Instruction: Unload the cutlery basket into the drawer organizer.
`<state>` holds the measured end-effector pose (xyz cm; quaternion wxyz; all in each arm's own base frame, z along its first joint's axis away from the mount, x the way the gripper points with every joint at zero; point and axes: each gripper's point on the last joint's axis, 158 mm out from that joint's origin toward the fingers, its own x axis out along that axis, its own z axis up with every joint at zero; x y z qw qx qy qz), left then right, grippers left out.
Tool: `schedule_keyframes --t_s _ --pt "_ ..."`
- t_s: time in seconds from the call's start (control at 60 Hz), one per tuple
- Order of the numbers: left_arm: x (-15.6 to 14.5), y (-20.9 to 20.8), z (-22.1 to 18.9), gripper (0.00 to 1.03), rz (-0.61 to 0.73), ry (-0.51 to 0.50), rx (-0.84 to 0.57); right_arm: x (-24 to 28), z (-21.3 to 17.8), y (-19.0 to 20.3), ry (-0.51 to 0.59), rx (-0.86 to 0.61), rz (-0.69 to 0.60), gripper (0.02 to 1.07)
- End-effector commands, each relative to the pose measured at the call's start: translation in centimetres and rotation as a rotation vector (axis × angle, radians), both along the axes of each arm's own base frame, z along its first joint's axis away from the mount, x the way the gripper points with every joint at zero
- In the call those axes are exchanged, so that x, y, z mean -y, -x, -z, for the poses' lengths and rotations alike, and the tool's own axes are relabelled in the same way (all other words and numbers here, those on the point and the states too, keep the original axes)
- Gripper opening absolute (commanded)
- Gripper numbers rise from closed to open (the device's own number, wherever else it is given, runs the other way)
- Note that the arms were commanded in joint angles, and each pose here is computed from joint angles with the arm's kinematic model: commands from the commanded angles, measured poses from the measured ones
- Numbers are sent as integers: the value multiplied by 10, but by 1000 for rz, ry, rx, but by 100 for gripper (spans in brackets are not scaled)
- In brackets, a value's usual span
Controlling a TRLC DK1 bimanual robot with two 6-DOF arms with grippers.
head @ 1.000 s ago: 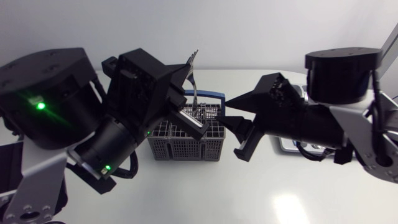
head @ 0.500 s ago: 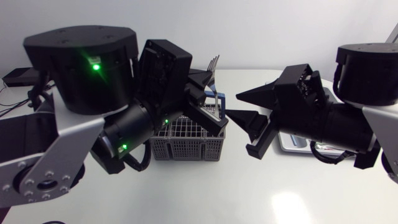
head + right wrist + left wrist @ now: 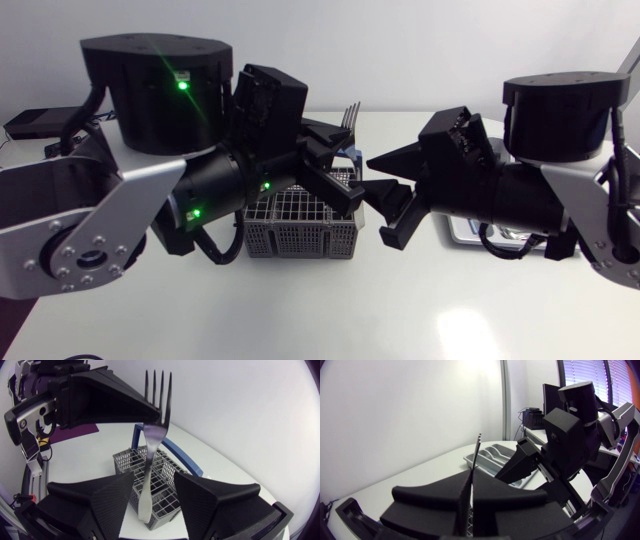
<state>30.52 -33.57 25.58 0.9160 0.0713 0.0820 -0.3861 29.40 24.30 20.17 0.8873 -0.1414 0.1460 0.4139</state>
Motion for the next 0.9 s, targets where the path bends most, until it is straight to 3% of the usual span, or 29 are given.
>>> schedule_keyframes --t_s 0.0,0.317,0.417,0.583,0.883 --pt "4 -8 -14 6 -7 45 -19 -3 -12 -8 -40 0 19 61" --pt "4 -14 -14 6 -11 60 -49 -4 -8 -15 -37 -17 46 29" --pt "4 -13 -13 6 -10 57 -53 -4 -10 -16 -40 -14 46 28" --pt "4 -13 -12 6 -10 55 -56 -8 -10 -17 -41 -14 40 11" --pt "4 -13 -10 6 -11 53 -62 -11 -5 -14 -35 -31 25 8"
